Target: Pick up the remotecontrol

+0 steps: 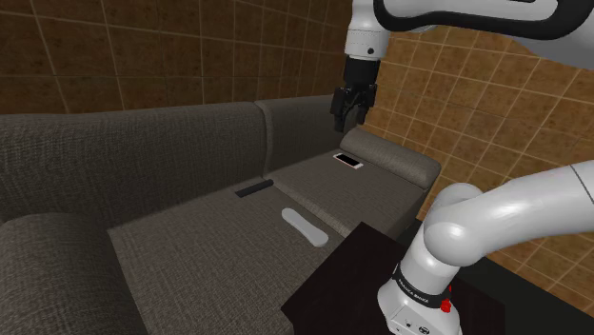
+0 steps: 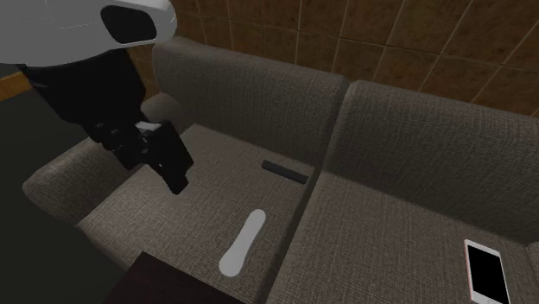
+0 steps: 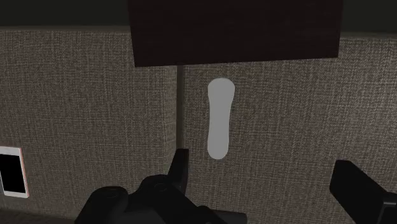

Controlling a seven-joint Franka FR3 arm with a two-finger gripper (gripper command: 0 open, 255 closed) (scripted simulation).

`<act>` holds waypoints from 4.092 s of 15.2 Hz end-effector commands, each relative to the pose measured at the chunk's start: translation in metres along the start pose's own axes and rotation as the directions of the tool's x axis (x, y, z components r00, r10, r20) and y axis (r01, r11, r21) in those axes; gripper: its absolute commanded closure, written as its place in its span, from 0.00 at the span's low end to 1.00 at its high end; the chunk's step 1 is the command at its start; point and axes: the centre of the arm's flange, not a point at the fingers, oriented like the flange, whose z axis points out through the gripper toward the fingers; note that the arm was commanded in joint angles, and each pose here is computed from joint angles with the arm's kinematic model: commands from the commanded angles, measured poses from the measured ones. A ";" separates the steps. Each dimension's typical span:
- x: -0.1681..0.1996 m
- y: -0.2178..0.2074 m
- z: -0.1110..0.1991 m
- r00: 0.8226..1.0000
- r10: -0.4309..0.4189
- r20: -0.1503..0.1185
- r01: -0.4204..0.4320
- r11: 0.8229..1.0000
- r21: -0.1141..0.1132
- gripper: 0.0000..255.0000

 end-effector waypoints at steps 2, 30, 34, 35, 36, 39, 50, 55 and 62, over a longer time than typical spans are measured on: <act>0.007 0.006 0.009 0.999 -0.034 -0.004 0.034 0.999 -0.001 0.00; 0.253 0.066 0.255 0.556 -0.828 -0.078 0.826 0.561 -0.061 0.00; 0.291 0.055 0.288 0.439 -0.895 -0.083 0.893 0.444 -0.075 0.00; 0.300 0.051 0.296 0.408 -0.909 -0.084 0.907 0.414 -0.078 0.00; 0.309 0.047 0.304 0.377 -0.922 -0.085 0.920 0.383 -0.082 0.00; 0.336 0.034 0.328 0.281 -0.956 -0.086 0.953 0.289 -0.092 0.00; 0.393 -0.008 0.404 0.053 -0.995 -0.086 0.991 0.062 -0.116 0.00; 0.394 -0.010 0.423 0.053 -0.995 -0.086 0.991 0.062 -0.116 0.00; 0.400 -0.018 0.417 0.053 -0.995 -0.087 0.991 0.063 -0.117 1.00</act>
